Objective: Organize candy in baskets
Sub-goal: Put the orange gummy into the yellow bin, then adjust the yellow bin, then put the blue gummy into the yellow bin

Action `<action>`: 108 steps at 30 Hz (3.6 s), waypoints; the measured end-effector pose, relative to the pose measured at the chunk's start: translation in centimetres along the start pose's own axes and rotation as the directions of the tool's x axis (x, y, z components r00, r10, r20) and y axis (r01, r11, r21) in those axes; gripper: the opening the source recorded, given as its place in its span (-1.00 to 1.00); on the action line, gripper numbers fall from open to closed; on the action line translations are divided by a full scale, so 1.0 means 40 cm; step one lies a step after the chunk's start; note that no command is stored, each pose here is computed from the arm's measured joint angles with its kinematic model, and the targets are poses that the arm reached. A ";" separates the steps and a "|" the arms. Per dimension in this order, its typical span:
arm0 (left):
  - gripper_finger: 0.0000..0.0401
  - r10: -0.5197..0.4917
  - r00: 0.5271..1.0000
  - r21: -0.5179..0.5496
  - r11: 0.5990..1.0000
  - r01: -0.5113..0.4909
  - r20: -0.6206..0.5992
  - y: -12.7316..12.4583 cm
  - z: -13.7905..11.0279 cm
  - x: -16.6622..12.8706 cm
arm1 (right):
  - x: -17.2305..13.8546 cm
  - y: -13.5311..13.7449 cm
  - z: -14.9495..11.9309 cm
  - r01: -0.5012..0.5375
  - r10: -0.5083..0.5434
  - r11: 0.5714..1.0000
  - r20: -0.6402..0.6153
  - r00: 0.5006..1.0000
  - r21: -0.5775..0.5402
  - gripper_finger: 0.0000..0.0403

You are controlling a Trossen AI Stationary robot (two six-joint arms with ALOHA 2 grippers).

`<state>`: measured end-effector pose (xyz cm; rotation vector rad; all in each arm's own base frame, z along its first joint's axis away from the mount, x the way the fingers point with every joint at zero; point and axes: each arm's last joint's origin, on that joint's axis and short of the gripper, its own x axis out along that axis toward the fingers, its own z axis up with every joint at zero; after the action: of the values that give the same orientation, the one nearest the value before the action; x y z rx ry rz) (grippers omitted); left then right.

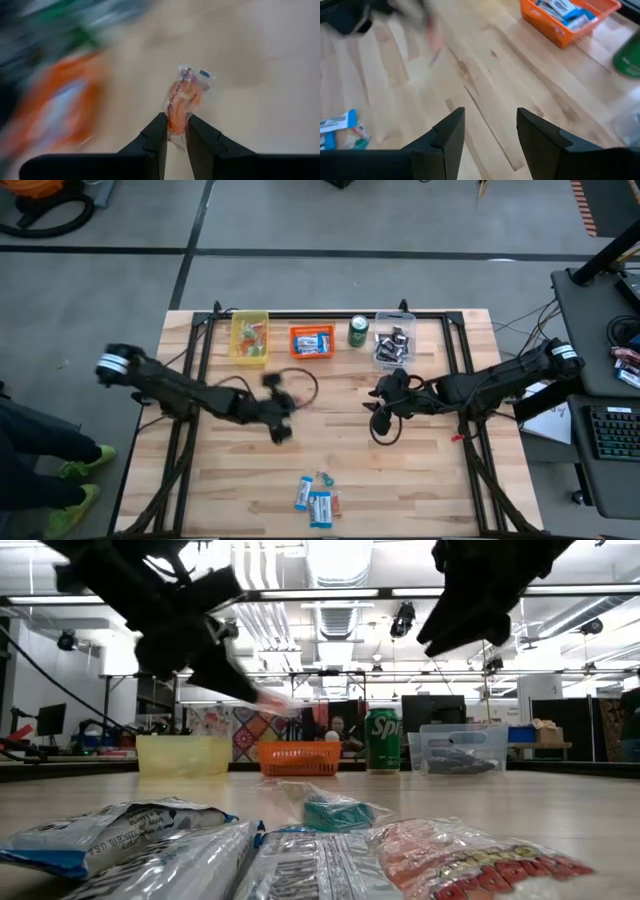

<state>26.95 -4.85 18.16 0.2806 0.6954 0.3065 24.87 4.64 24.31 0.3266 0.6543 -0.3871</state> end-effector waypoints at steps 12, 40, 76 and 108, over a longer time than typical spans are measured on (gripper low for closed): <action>-0.78 0.498 0.711 -0.369 0.620 -0.692 -0.496 0.303 -0.127 -0.091 | 0.021 -0.003 -0.029 0.026 -0.024 0.998 -0.031 0.999 0.057 -0.17; -0.24 0.176 0.737 -0.426 0.719 -0.549 -0.652 0.401 -0.192 -0.047 | 0.049 0.010 -0.035 0.021 -0.020 0.999 -0.030 0.999 0.035 -0.17; -0.76 0.214 0.678 -0.247 0.821 -0.515 -0.703 0.195 -0.183 -0.036 | 0.180 0.127 -0.093 -0.225 0.213 0.969 -0.115 0.970 -0.107 -0.17; -0.99 -0.202 0.834 -0.546 0.826 -0.137 -0.514 0.238 -0.134 -0.085 | 0.180 0.127 -0.092 -0.225 0.212 0.968 -0.115 0.970 -0.113 -0.17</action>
<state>19.19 3.46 19.54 -0.4205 1.1473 0.5575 30.43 8.85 17.79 0.2964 0.7311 -0.1174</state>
